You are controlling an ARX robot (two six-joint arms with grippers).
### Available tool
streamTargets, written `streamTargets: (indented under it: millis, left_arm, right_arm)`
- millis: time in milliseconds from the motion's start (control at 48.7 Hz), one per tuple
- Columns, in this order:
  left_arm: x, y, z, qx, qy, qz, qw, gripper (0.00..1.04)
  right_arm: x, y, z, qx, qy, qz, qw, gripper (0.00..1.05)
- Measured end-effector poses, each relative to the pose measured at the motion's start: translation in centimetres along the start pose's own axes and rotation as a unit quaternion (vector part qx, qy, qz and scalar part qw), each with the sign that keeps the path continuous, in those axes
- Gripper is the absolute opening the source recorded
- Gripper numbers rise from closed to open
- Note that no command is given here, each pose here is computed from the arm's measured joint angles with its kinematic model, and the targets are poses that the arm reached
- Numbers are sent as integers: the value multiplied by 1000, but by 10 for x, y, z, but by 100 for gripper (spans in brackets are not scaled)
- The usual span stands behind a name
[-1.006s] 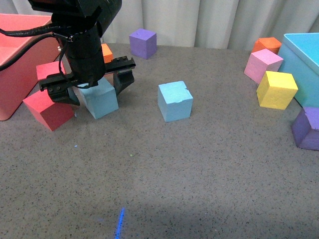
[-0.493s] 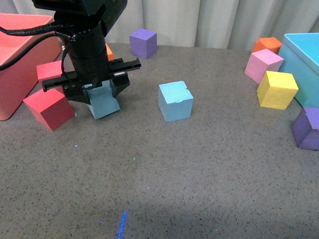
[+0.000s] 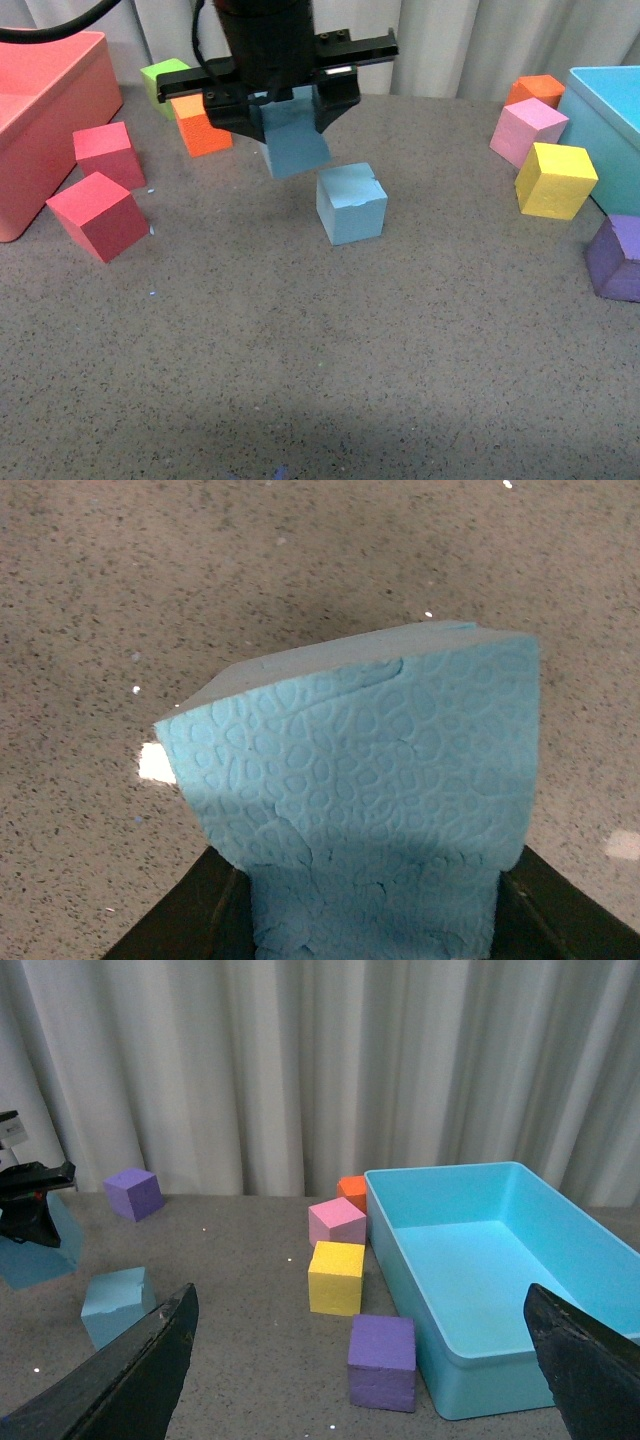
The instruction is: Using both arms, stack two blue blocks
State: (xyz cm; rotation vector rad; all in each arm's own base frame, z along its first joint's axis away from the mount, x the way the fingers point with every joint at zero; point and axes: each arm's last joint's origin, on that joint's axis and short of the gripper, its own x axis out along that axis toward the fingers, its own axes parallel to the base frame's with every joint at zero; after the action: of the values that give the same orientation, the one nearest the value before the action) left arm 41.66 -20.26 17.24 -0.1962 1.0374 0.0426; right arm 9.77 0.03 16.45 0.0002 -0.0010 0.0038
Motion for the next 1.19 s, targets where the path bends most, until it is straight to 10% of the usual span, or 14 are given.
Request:
streamTargets:
  millis: [431, 1191]
  left_arm:
    - [4, -47, -17, 28, 14, -4, 1000, 42]
    - [16, -52, -29, 14, 14, 0, 1000, 41]
  right_arm:
    - [0, 0, 0, 0, 0, 0, 1000, 95]
    - [0, 0, 0, 0, 0, 0, 1000, 95]
